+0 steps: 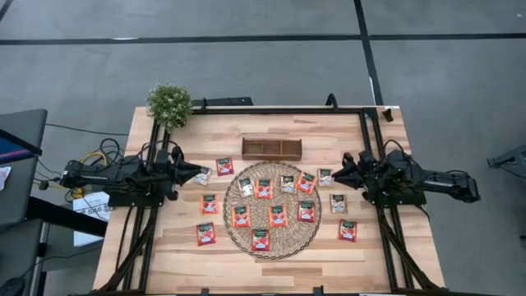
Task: Pick & Place Tea
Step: Put the brown tea bag into the right section of the wooden organizer
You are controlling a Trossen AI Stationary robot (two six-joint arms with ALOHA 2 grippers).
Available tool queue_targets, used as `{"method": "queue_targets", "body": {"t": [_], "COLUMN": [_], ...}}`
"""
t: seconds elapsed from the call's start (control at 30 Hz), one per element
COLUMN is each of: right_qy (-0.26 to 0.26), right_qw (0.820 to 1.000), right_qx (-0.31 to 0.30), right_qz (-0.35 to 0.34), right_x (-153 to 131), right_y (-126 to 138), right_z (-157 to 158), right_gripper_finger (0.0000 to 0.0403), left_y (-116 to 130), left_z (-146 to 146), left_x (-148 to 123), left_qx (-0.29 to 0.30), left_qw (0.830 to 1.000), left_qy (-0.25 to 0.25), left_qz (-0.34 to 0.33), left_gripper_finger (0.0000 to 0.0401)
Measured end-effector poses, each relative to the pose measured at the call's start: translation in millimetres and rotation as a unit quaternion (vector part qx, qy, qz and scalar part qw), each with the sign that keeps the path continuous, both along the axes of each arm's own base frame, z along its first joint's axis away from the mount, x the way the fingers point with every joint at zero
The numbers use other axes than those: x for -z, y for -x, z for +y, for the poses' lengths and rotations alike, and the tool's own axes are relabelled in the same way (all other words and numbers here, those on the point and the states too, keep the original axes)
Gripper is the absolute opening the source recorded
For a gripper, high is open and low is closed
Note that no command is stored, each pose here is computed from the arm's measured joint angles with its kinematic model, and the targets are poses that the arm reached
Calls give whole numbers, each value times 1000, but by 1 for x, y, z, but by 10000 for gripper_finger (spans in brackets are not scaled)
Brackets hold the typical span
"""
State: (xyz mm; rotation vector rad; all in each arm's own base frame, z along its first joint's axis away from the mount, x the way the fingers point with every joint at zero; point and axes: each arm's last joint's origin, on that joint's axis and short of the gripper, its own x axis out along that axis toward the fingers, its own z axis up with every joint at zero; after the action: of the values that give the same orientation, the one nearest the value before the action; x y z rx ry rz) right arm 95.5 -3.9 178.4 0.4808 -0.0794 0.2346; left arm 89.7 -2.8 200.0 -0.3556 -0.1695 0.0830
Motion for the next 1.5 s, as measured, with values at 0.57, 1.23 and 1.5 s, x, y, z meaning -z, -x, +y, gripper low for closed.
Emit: {"method": "queue_targets", "body": {"t": [0.57, 1.23, 1.5], "right_qy": [-88, -63, -87], "right_qw": [994, 883, 866], "right_qx": [68, 108, 156], "right_qz": [13, 452, 468], "right_x": [-41, -67, -63], "right_y": [4, -26, -30], "right_z": [-3, -8, -23], "right_gripper_finger": [73, 17, 7], "left_y": [0, -1, -1], "left_z": [0, 0, 0], "left_x": [3, 10, 10], "left_qx": [9, 0, -1], "left_qw": [997, 997, 996], "left_qy": [74, 72, 72], "left_qz": [8, 41, 45], "left_gripper_finger": [65, 65, 65]}}
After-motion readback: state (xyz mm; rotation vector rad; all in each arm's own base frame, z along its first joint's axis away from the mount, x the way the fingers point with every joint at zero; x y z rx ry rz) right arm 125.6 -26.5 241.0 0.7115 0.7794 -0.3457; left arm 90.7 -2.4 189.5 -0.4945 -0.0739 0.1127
